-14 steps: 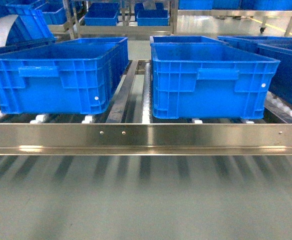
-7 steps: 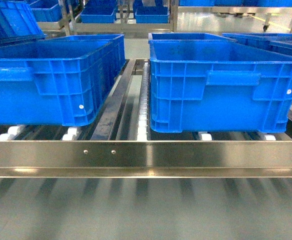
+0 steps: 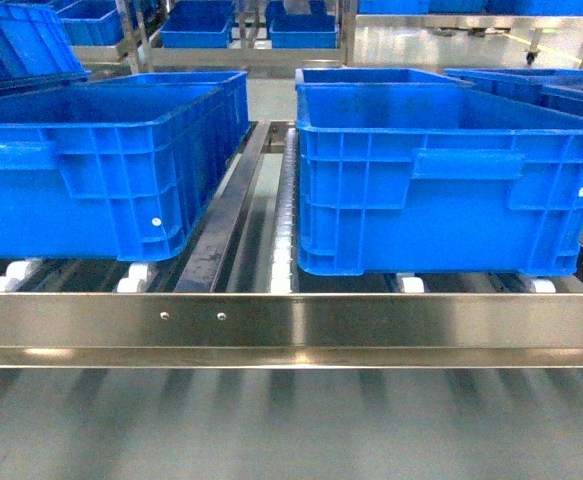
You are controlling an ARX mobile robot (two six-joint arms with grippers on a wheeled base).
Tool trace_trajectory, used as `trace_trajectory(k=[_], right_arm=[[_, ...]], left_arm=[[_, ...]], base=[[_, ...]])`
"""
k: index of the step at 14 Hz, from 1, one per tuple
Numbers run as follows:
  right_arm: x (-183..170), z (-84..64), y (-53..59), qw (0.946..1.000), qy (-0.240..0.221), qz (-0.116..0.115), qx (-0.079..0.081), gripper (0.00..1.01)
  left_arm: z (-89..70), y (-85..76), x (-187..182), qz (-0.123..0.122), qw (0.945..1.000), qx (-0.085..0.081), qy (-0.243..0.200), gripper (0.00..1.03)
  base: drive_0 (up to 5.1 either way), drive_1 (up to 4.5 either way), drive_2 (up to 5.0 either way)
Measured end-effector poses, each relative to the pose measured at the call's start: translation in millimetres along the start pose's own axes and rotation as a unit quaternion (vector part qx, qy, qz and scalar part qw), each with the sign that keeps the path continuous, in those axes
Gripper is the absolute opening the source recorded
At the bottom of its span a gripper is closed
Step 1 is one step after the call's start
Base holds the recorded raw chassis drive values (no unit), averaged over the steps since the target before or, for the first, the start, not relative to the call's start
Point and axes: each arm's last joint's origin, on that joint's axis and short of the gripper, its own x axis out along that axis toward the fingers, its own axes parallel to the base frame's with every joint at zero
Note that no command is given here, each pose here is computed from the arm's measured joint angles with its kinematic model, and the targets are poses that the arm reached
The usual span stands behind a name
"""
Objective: Sort blue parts and orange caps into right shelf containers
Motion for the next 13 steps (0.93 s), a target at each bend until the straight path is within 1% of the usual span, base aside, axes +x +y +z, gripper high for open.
trace_trajectory(k=[13], right_arm=[[0.0, 0.0, 0.0, 1.0, 0.0, 0.0, 0.0, 0.44]], left_arm=[[0.0, 0.0, 0.0, 0.0, 1.0, 0.0, 0.0, 0.44]], base=[[0.0, 0.0, 0.0]])
